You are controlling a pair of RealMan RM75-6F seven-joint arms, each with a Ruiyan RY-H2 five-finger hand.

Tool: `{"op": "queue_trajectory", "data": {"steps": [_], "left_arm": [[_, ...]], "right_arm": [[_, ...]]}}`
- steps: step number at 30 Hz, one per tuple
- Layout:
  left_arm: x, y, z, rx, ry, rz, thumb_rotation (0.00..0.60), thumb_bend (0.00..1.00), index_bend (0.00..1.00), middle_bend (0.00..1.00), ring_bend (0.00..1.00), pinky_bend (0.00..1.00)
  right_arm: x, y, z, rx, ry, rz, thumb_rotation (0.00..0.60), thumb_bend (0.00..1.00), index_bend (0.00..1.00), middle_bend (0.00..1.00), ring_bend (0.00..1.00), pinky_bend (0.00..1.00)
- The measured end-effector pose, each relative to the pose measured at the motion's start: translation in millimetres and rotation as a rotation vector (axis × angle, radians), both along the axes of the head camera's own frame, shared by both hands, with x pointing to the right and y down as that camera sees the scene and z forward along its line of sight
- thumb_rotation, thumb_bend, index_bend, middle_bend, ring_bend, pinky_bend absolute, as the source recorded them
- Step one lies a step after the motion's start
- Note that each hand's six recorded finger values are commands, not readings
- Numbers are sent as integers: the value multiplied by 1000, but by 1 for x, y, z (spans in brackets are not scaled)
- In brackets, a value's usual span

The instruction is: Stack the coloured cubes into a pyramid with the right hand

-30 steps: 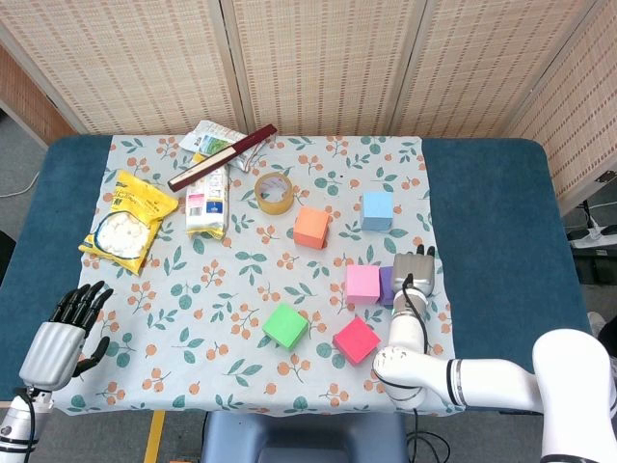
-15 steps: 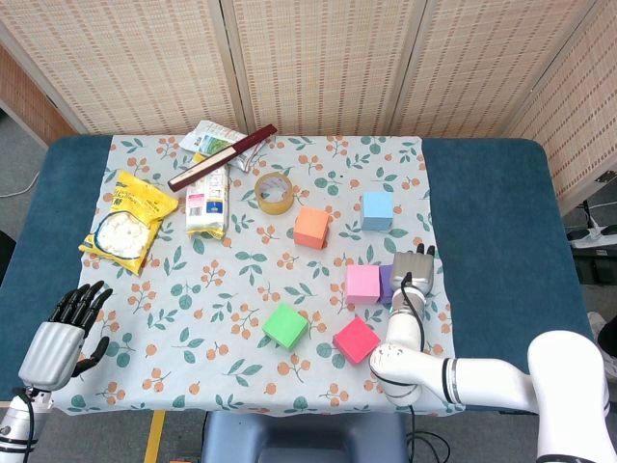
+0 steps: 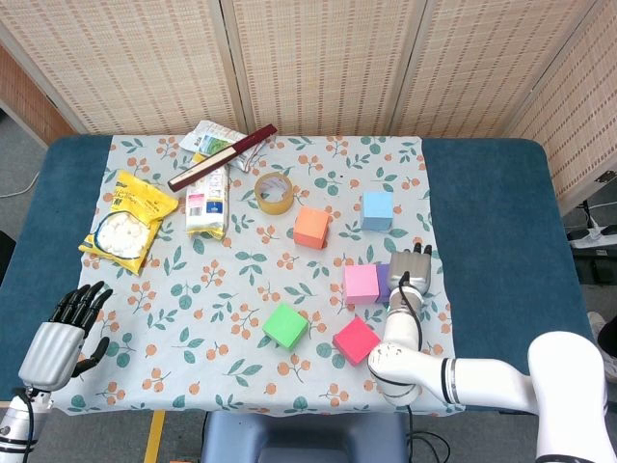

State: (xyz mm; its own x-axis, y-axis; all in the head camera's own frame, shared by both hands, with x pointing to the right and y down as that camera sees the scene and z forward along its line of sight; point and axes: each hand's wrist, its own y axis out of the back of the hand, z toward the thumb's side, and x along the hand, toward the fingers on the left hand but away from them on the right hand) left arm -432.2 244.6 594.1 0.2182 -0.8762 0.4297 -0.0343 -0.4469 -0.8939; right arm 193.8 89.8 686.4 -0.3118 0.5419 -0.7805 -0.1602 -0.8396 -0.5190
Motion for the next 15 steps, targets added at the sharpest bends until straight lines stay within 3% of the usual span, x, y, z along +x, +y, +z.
{"op": "queue_trajectory", "data": {"steps": [15], "left_arm": [[-1, 0, -1, -1, 0, -3, 600, 438, 0, 0, 0, 140]], "right_arm": [[-2, -1, 6, 5, -1, 14, 600, 145, 615, 123, 0, 45]]}}
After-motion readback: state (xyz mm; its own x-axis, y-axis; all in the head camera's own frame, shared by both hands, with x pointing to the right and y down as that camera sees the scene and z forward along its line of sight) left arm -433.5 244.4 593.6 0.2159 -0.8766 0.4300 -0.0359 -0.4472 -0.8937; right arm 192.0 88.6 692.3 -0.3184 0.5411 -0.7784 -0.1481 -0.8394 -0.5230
